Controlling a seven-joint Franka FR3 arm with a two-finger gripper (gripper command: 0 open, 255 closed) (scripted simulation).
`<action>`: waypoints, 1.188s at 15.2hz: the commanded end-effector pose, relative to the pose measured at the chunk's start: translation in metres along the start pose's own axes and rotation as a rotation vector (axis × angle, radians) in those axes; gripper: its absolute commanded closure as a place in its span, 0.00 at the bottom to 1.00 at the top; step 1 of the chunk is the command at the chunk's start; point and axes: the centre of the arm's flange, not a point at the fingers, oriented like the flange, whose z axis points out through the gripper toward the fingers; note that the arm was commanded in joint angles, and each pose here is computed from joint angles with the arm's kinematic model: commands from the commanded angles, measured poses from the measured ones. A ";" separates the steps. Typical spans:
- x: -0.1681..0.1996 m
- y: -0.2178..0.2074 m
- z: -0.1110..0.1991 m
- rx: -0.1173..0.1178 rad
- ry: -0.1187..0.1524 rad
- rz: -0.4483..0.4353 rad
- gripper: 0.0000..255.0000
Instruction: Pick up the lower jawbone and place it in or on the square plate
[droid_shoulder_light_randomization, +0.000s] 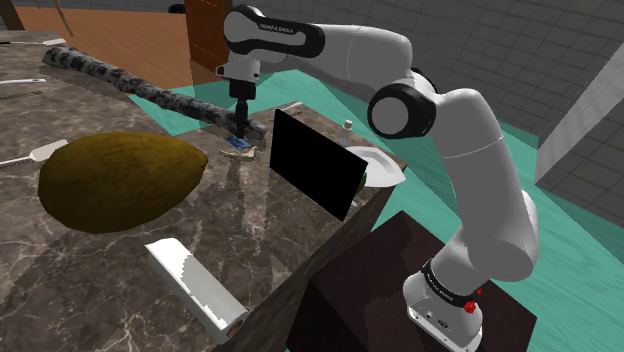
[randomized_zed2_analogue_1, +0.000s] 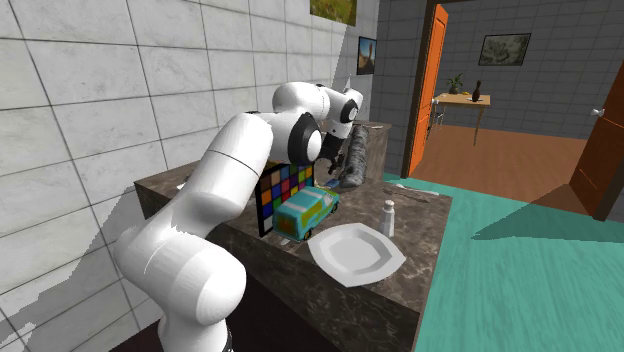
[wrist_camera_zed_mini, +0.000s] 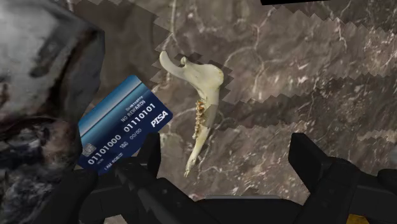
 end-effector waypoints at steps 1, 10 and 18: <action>0.016 0.002 0.011 0.022 -0.008 -0.036 0.00; 0.015 0.001 0.051 0.022 -0.008 -0.036 0.00; 0.015 0.001 0.051 0.022 -0.008 -0.036 1.00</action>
